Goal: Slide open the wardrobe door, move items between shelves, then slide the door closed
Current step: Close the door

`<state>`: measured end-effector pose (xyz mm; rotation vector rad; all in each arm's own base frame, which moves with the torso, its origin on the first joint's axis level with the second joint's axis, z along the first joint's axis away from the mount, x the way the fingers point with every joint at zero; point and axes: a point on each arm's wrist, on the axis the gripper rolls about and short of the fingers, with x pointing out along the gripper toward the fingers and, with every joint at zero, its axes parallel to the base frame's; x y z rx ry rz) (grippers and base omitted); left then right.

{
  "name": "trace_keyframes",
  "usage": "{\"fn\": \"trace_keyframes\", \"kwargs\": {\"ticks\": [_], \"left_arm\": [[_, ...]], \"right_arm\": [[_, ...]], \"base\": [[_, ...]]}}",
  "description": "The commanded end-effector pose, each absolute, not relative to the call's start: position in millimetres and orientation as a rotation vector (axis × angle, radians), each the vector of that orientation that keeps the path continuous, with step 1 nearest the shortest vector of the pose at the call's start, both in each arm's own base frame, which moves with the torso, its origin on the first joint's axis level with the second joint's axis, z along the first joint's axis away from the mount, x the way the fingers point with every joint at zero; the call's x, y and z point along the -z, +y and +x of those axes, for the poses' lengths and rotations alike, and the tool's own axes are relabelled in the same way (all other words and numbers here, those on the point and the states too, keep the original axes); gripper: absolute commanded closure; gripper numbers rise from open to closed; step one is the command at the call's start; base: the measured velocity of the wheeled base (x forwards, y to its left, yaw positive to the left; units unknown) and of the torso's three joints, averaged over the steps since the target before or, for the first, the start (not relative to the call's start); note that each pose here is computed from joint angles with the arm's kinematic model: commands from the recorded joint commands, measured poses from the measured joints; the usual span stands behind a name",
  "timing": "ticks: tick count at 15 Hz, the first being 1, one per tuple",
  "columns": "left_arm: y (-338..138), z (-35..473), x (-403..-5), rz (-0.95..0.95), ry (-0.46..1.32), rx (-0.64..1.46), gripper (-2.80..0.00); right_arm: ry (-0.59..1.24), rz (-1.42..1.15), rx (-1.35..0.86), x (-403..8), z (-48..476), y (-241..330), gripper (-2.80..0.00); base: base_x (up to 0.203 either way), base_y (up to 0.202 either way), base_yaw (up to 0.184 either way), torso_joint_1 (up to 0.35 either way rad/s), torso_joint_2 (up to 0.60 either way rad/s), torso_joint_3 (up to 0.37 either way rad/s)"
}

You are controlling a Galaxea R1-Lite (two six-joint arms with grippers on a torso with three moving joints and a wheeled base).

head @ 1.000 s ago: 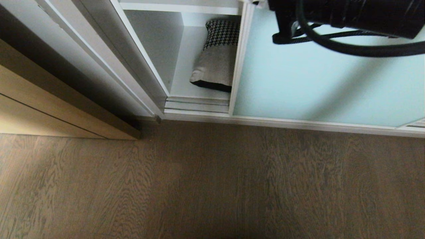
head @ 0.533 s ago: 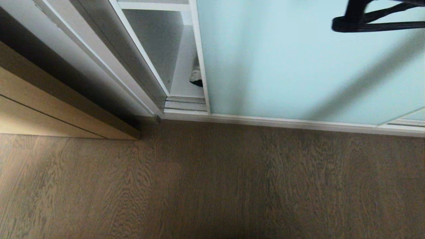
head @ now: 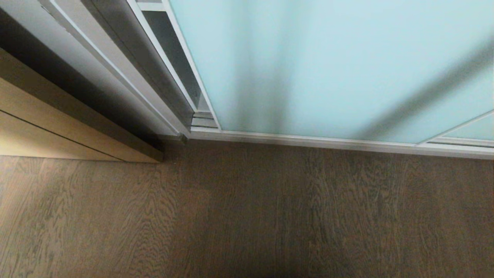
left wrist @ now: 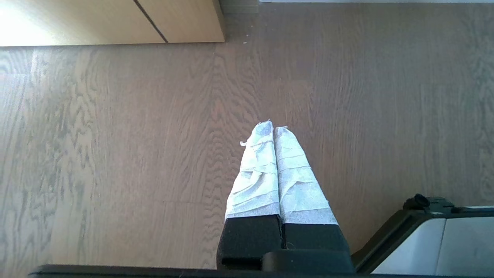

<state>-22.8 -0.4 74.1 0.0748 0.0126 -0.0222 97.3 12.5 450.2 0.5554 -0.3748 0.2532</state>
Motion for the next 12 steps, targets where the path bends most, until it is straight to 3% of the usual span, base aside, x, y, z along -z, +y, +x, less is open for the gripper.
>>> {"fn": "trace_keyframes", "kwargs": {"ticks": [1,5,7,9,12], "left_arm": [[-0.4,-22.6,-73.7,0.075,0.016,0.022,0.00],[-0.4,-22.6,-73.7,0.075,0.016,0.022,0.00],[-0.4,-22.6,-73.7,0.075,0.016,0.022,0.00],[-0.4,-22.6,-73.7,0.075,0.016,0.023,0.00],[-0.4,-22.6,-73.7,0.075,0.016,0.024,0.00]], "right_arm": [[-0.515,0.439,0.075,-448.6,66.6,-14.7,0.00],[-0.631,0.192,0.579,-434.3,61.4,-54.6,0.00],[-0.654,0.127,0.715,-430.4,61.5,-71.8,0.00],[-0.643,0.123,0.737,-425.9,64.6,-74.9,0.00],[-0.565,0.153,0.489,-409.2,68.3,-43.4,0.00]], "base": [[0.000,0.000,0.000,0.000,0.00,0.000],[0.000,0.000,0.000,0.000,0.00,0.000],[0.000,0.000,0.000,0.000,0.00,0.000],[0.000,0.000,0.000,0.000,0.00,0.000],[0.000,0.000,0.000,0.000,0.00,0.000]]}}
